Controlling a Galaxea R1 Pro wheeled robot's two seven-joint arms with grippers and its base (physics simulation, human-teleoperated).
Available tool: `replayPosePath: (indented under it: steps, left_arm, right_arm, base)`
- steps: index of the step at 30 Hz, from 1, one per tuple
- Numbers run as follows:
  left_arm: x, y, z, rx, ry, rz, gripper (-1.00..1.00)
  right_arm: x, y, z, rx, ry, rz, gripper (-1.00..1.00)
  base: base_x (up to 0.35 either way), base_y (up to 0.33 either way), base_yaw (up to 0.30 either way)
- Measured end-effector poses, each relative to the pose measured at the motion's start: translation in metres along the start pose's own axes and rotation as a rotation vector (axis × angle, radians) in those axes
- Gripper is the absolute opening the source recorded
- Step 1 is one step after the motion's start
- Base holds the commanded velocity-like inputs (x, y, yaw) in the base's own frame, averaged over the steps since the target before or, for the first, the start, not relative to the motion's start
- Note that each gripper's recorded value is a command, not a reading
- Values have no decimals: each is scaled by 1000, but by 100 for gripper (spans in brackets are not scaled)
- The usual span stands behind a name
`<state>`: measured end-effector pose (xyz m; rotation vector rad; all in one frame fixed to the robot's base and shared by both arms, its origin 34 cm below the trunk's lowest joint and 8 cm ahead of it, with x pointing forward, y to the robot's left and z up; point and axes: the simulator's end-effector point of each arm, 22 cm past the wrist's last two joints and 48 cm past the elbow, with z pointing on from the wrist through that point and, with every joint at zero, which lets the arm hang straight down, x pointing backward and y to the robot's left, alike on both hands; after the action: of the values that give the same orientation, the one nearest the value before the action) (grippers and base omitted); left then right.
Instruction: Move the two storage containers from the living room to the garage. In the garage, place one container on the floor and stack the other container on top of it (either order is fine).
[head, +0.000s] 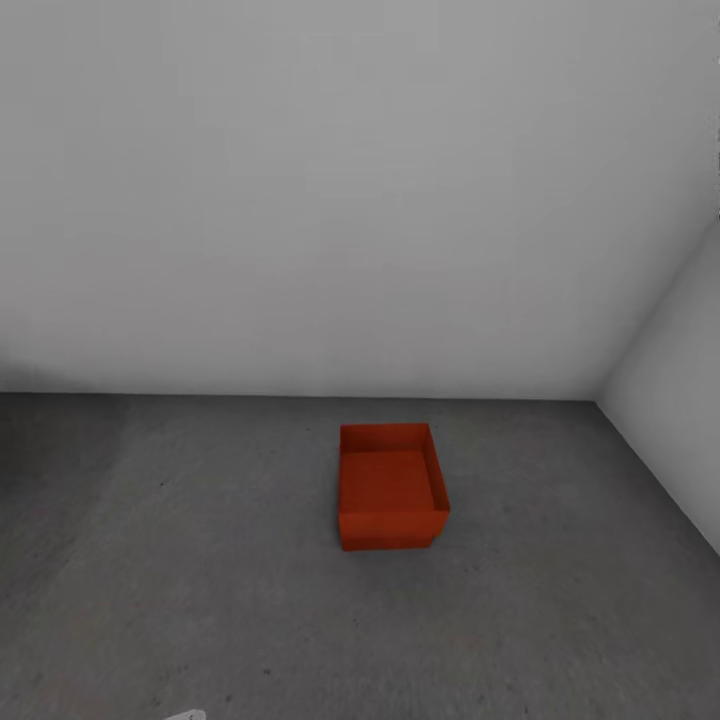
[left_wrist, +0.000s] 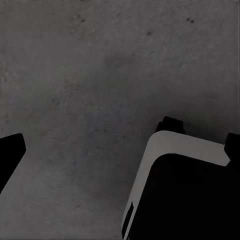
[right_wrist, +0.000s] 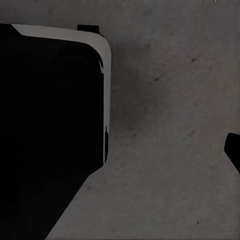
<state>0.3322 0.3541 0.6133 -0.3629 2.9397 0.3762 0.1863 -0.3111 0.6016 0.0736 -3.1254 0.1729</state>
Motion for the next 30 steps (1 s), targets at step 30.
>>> replayPosePath:
  steps: [30]
  left_arm:
    - [-20, -2, -8, 11, -46, -13, 100]
  right_arm:
    - [22, 6, -6, -17, 3, -5, 100]
  base:
    - [0, 0, 0]
